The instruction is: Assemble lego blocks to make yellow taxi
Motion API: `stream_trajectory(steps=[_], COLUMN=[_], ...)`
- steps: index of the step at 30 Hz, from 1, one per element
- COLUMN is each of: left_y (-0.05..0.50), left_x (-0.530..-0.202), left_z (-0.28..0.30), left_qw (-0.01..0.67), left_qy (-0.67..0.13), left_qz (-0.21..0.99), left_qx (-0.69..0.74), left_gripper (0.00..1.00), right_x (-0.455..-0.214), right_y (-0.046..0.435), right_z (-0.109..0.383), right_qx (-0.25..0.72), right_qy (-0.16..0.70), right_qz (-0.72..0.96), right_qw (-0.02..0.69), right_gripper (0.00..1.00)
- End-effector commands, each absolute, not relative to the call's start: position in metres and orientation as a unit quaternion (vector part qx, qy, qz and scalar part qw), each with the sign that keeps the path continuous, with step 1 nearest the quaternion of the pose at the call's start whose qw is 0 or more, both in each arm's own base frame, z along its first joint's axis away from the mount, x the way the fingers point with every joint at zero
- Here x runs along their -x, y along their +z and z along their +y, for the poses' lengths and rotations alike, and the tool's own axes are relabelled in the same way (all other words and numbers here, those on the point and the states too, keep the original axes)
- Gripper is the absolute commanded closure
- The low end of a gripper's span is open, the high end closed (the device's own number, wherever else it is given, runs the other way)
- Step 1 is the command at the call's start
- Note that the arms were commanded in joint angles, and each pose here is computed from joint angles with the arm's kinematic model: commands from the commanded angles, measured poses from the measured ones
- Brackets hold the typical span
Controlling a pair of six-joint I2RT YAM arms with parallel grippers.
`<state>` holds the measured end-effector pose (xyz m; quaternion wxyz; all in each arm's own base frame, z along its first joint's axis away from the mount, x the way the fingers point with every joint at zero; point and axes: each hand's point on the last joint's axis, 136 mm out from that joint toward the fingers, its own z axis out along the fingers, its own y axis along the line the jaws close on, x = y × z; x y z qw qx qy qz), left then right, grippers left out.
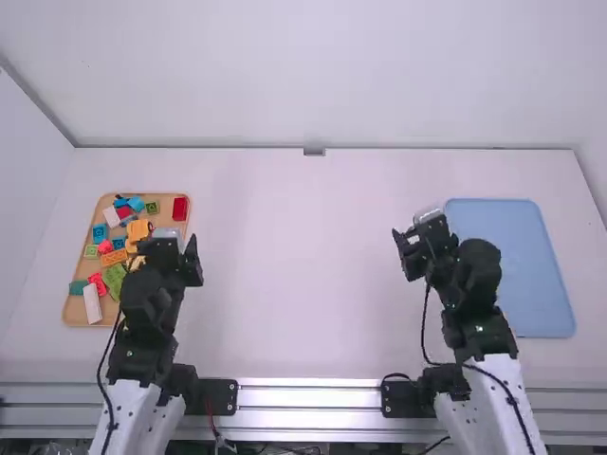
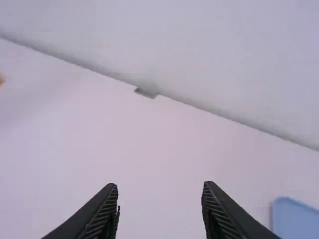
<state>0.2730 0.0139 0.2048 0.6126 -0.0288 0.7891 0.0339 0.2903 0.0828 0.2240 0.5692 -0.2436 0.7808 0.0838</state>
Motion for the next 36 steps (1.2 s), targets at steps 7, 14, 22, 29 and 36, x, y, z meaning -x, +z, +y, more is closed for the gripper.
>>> stream_trajectory(steps=[7, 14, 22, 29, 36], left_y=[0.234, 0.242, 0.254, 0.253, 0.238], left_x=[-0.293, -0.302, -0.323, -0.345, -0.353], left_z=[0.03, 0.048, 0.07, 0.085, 0.106], left_qw=[0.601, 0.554, 0.513, 0.489, 0.462], left_qy=[0.057, 0.072, 0.092, 0.052, 0.025], left_qz=[0.793, 0.82, 0.838, 0.854, 0.864], left_qx=[0.078, 0.125, 0.16, 0.169, 0.198], left_gripper=[0.36, 0.24, 0.12, 0.05, 0.01], right_x=[-0.307, -0.31, -0.303, -0.311, -0.333], right_y=[0.257, 0.255, 0.276, 0.29, 0.288], right_z=[0.155, 0.207, 0.252, 0.258, 0.276], right_qx=[0.45, 0.57, 0.618, 0.61, 0.588], right_qy=[0.17, 0.242, 0.375, 0.445, 0.452], right_qz=[0.718, 0.637, 0.521, 0.469, 0.507], right_qw=[0.502, 0.458, 0.453, 0.458, 0.44], right_gripper=[0.36, 0.24, 0.12, 0.05, 0.02])
